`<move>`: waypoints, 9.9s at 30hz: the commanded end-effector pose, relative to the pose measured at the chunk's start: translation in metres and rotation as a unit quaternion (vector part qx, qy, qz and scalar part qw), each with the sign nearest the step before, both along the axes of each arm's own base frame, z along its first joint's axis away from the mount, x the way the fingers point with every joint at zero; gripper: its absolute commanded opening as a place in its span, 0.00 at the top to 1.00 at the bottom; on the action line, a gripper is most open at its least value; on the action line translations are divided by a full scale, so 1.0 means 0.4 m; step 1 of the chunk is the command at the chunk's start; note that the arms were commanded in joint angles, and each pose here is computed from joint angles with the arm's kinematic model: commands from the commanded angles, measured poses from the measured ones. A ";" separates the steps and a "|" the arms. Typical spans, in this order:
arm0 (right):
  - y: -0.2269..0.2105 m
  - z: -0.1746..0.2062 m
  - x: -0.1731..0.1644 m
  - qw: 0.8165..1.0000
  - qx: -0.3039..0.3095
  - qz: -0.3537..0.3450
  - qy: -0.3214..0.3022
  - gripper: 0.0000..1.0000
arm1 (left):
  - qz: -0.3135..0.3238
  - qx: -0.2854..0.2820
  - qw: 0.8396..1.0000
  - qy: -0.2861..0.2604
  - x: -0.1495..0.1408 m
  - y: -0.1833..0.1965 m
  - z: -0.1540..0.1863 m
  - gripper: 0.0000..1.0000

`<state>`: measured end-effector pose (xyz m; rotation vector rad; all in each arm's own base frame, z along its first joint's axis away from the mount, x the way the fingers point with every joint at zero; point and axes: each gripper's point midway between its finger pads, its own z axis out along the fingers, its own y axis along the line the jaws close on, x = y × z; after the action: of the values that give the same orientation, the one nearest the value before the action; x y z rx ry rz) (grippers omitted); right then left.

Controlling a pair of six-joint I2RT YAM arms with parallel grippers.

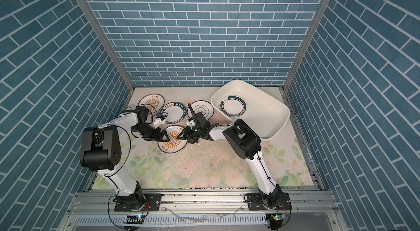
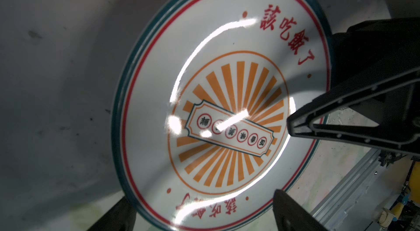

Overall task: Place the plates into the plastic bin on the countertop
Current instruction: Pick up the plate from the middle-left of the table, then place the plate in the plastic bin.

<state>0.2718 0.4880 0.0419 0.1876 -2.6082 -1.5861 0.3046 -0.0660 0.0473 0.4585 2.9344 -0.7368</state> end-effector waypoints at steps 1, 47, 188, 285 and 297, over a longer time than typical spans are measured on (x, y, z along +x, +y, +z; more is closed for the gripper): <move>0.017 -0.003 0.002 1.000 0.009 0.000 0.003 0.58 | -0.009 -0.035 0.999 0.004 0.000 -0.039 0.017 0.06; 0.010 0.066 0.015 0.998 0.058 -0.018 -0.010 0.84 | -0.010 -0.002 0.999 -0.035 0.023 -0.004 0.054 0.05; -0.953 0.142 0.485 0.946 -0.144 -0.287 -0.037 0.67 | 0.090 -0.051 0.939 -0.329 0.027 -0.002 0.591 0.00; -0.936 0.094 0.530 0.937 -0.249 -0.245 -0.004 0.71 | 0.083 -0.049 0.943 -0.318 0.013 -0.005 0.550 0.00; -0.905 0.053 0.537 0.941 -0.244 -0.233 0.011 0.71 | 0.081 -0.046 0.944 -0.318 0.010 -0.003 0.543 0.00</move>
<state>0.4836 0.1185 0.0606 -0.5312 -3.0836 -0.9217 0.3126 -0.0651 0.2627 0.3271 2.3009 -0.5706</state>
